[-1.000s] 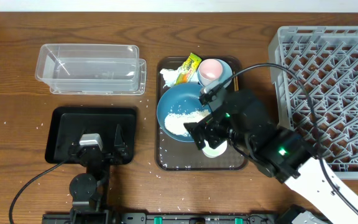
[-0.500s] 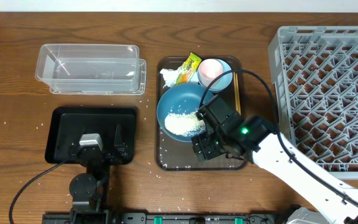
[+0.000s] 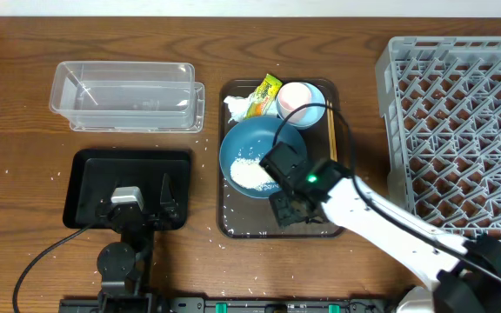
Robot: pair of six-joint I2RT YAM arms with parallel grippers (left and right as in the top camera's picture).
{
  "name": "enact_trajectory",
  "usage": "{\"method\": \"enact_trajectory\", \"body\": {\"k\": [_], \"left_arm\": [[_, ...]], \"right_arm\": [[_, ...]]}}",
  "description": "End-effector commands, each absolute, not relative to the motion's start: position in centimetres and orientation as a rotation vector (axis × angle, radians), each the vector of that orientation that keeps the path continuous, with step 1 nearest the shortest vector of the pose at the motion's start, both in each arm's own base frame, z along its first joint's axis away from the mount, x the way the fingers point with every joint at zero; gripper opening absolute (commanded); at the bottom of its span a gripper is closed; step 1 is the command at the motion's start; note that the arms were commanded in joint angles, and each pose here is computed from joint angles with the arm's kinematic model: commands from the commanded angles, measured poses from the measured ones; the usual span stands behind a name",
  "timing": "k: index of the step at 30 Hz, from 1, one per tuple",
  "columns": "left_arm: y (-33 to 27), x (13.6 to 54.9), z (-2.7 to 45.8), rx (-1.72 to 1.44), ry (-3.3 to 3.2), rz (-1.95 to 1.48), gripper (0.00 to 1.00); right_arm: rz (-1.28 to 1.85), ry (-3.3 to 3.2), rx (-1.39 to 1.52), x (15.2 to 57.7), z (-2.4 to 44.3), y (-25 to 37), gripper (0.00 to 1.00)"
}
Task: Sort waste into correct bins and load items into the dishwasher rack
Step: 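Lift the white cup and carry it to the grey rack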
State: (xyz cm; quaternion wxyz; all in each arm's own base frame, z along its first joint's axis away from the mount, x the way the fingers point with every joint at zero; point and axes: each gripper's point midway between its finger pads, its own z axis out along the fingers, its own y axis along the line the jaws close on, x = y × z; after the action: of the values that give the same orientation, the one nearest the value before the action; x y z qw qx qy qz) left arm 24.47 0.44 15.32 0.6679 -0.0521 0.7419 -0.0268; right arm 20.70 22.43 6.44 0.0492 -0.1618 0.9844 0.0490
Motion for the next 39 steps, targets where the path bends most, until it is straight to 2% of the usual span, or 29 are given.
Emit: {"method": "enact_trajectory", "body": {"k": [1,4,6,9,17,20,25,28,33,39], "left_arm": [[0.9,24.4,13.6,-0.129,1.722,-0.025,0.98],[0.9,24.4,13.6,-0.13,1.722,-0.025,0.98],[0.9,24.4,13.6,-0.129,1.722,-0.025,0.98],[0.9,24.4,13.6,-0.13,1.722,-0.024,0.98],[0.9,24.4,13.6,-0.129,1.722,-0.025,0.98],[0.9,24.4,13.6,-0.13,1.722,-0.024,0.98],[0.9,24.4,13.6,-0.129,1.722,-0.025,0.98],[0.9,24.4,13.6,-0.129,1.722,-0.025,0.98],[0.9,24.4,13.6,-0.13,1.722,-0.025,0.98],[0.9,24.4,13.6,-0.129,1.722,-0.025,0.98]], "right_arm": [[0.08,2.95,-0.523,21.1,6.5,22.9,0.56],[0.035,2.922,-0.548,21.1,6.5,22.9,0.55],[0.017,2.91,-0.557,21.1,6.5,23.0,0.47],[-0.018,2.891,-0.552,21.5,6.6,22.7,0.29],[-0.011,2.871,-0.545,21.9,6.7,22.9,0.15],[0.011,2.865,-0.543,22.0,6.8,23.3,0.02],[0.054,2.854,-0.541,22.4,8.1,24.2,0.01],[-0.007,2.826,-0.54,23.8,10.7,23.5,0.01],[-0.119,2.766,-0.336,27.9,18.7,19.1,0.01],[0.077,2.594,-0.094,33.4,28.3,12.2,0.01]]}}
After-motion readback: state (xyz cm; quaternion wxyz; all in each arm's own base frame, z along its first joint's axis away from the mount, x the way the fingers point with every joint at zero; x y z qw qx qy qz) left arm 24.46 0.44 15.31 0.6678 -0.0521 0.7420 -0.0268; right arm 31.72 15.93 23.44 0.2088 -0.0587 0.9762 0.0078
